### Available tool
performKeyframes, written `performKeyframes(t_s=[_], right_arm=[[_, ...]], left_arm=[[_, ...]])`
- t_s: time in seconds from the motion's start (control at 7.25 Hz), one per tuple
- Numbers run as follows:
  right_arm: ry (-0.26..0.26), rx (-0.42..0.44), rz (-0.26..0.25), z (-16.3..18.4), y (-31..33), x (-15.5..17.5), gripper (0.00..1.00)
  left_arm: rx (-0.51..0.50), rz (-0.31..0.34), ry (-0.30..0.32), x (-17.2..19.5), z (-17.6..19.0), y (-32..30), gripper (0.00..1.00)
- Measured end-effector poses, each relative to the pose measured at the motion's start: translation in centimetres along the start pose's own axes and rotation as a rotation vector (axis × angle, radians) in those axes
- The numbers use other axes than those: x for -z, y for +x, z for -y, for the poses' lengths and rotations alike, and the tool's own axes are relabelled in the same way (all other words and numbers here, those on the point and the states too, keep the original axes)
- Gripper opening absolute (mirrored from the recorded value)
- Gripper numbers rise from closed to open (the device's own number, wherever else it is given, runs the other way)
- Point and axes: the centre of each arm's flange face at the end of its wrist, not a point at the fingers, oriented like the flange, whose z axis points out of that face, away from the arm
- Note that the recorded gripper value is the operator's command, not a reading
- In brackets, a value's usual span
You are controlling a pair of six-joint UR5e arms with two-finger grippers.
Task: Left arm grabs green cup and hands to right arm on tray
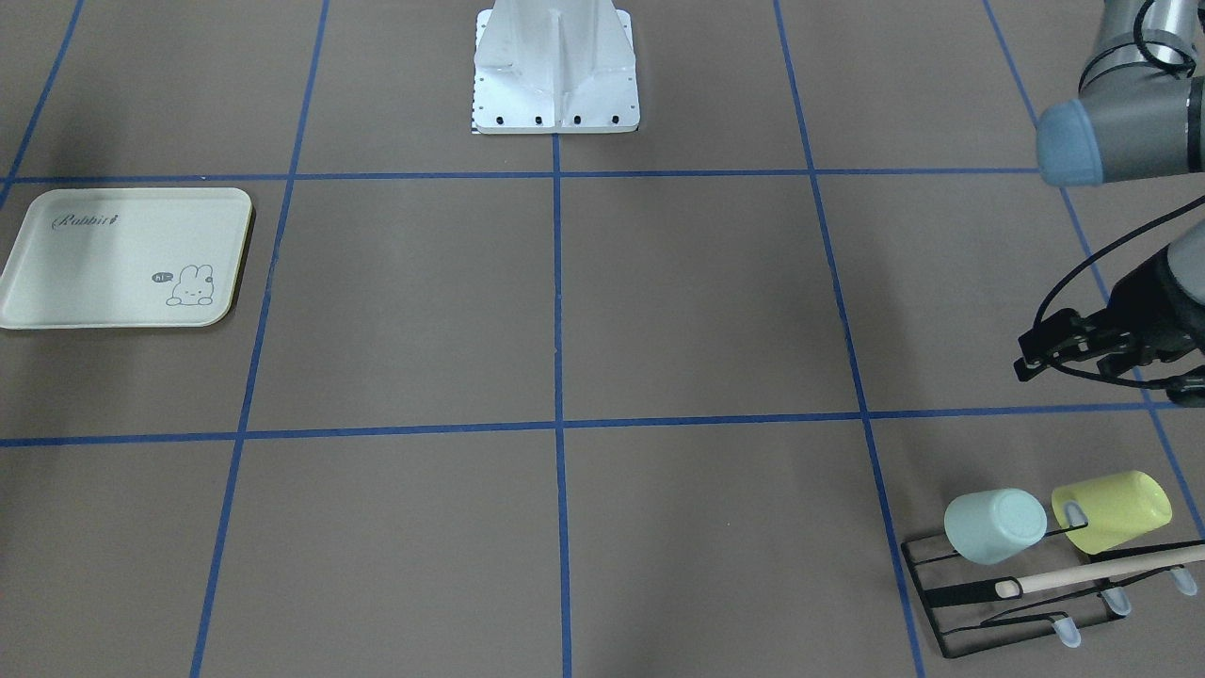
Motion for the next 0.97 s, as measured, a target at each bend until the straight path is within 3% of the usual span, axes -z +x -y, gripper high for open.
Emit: performKeyframes(t_s=[0.41,0.97], right_arm=[[-0.01,0.013,-0.003,0.0,-0.5,-0.6,1.0],[-0.011,0.019,-0.005,0.1,-0.8,-0.7,1.0]], left_arm=[[-0.005,0.063,-0.009,-3.2,5.2,5.0,1.0],[-0.022,0.115,-0.01,-6.1,7.6,5.6,0.99]])
